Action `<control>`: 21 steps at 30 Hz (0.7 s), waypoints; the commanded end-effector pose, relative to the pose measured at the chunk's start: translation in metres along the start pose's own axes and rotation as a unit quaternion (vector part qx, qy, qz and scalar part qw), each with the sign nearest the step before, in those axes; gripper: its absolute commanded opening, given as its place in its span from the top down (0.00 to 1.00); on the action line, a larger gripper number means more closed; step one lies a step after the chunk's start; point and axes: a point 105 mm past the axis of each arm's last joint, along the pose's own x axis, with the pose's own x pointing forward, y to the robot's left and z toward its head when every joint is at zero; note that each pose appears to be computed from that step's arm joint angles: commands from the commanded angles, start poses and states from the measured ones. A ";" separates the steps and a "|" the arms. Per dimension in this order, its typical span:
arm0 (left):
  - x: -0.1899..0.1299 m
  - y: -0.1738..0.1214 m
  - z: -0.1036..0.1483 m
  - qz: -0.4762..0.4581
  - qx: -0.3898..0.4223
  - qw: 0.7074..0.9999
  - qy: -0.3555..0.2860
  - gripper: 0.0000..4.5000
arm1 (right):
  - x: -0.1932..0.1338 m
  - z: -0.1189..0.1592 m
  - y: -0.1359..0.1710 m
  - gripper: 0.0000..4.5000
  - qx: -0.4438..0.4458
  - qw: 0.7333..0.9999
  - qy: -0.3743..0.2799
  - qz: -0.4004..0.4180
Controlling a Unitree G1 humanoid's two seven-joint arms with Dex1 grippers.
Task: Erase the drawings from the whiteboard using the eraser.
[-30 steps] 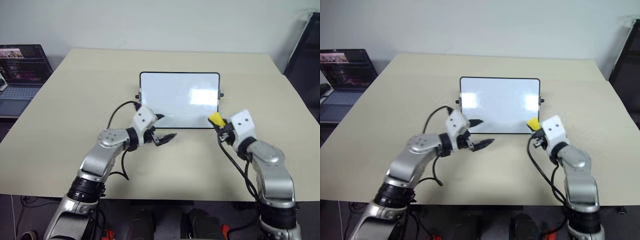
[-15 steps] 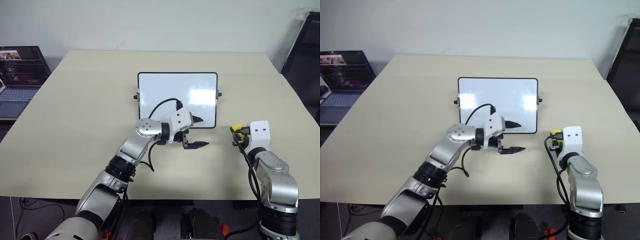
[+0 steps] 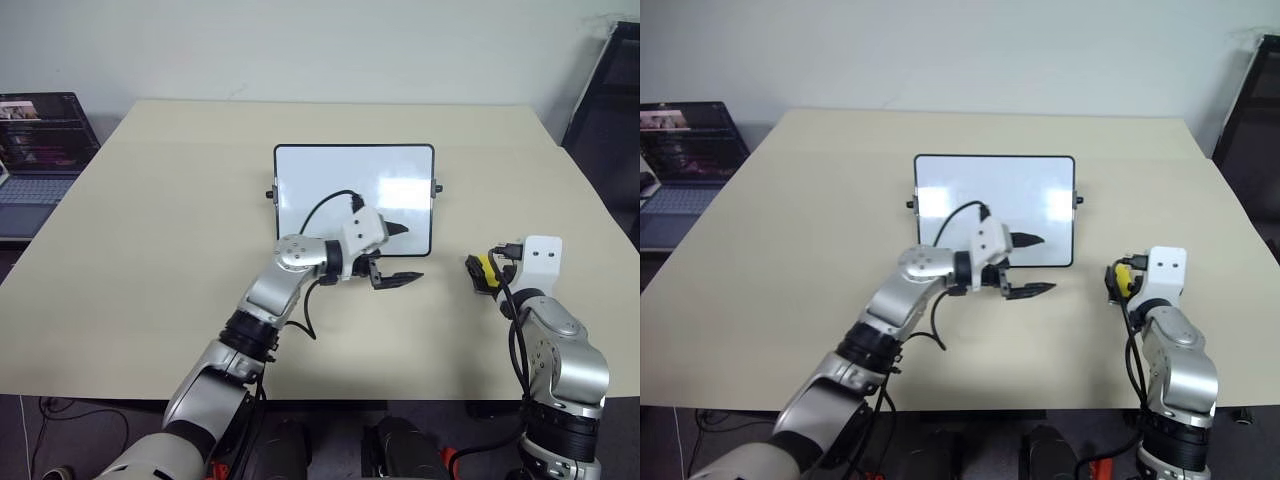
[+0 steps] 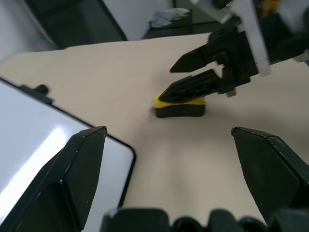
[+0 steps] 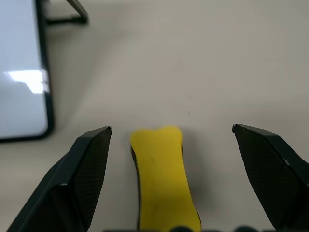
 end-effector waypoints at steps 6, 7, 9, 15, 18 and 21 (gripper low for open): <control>-0.083 0.026 -0.006 0.236 -0.086 0.968 0.004 0.00 | -0.036 0.022 0.025 0.01 -0.084 0.991 -0.096 0.028; -0.094 0.030 -0.009 0.278 -0.100 0.955 0.004 0.00 | -0.039 0.020 0.024 0.01 -0.080 0.991 -0.108 0.024; -0.123 0.035 -0.018 0.369 -0.116 0.922 0.007 0.00 | -0.047 0.011 0.027 0.01 -0.053 0.989 -0.136 0.026; -0.154 0.016 -0.039 0.464 -0.114 0.878 0.028 0.00 | -0.058 -0.029 0.002 0.01 -0.098 0.983 -0.157 -0.015; -0.169 0.009 -0.049 0.500 -0.111 0.858 0.034 0.00 | -0.066 -0.052 -0.002 0.01 -0.060 0.988 -0.140 -0.022; -0.173 0.002 -0.055 0.525 -0.103 0.844 0.033 0.00 | -0.072 -0.071 -0.009 0.01 -0.040 0.991 -0.129 -0.014</control>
